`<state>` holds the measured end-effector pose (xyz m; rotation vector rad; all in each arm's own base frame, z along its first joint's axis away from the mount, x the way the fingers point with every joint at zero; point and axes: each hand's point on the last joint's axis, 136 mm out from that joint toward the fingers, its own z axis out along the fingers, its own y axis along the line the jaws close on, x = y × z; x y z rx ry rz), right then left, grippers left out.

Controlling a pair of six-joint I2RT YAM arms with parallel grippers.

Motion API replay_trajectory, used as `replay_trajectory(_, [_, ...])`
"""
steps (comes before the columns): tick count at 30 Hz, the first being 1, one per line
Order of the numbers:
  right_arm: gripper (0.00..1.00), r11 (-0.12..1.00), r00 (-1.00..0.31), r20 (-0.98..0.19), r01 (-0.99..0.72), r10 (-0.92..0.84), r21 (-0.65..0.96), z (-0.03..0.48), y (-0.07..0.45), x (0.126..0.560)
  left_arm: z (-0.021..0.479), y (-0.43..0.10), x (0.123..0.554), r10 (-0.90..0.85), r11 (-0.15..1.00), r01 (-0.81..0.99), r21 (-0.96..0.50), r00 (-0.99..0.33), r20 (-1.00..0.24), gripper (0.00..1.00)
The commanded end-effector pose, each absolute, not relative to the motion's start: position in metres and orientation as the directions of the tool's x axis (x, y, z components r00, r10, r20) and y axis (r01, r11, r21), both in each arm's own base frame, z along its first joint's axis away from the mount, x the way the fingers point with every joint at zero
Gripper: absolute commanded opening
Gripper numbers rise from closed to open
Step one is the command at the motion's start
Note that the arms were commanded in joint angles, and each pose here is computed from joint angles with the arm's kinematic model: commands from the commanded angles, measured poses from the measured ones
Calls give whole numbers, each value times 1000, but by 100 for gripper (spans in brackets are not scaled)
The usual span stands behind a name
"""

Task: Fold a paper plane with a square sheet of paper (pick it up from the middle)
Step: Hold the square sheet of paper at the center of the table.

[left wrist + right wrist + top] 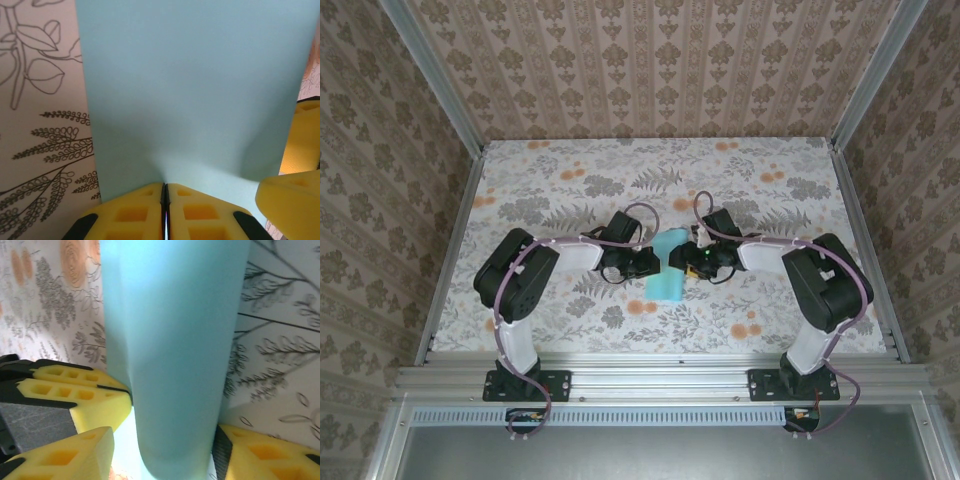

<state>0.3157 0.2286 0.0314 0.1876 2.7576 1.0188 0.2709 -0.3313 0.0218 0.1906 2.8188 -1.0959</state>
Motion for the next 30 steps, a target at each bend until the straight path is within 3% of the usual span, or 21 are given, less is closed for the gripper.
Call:
replay_trajectory(1, [58, 836, -972, -168, 47, 164, 546, 38, 206, 311, 17, -336, 272, 94, 732, 170, -660, -984, -148, 11])
replay_trajectory(13, [58, 878, -976, -188, 10, 114, 479, 38, 212, 323, 26, -347, 275, 102, 703, 184, -687, -982, -159, 12])
replay_trajectory(24, [47, 907, -978, -184, 13, 99, 420, 28, 202, 322, 39, -350, 275, 111, 679, 202, -706, -979, -173, 14])
replay_trajectory(30, [40, 898, -983, -172, -15, 68, 440, 24, 205, 319, 54, -351, 277, 104, 665, 215, -715, -975, -196, 20])
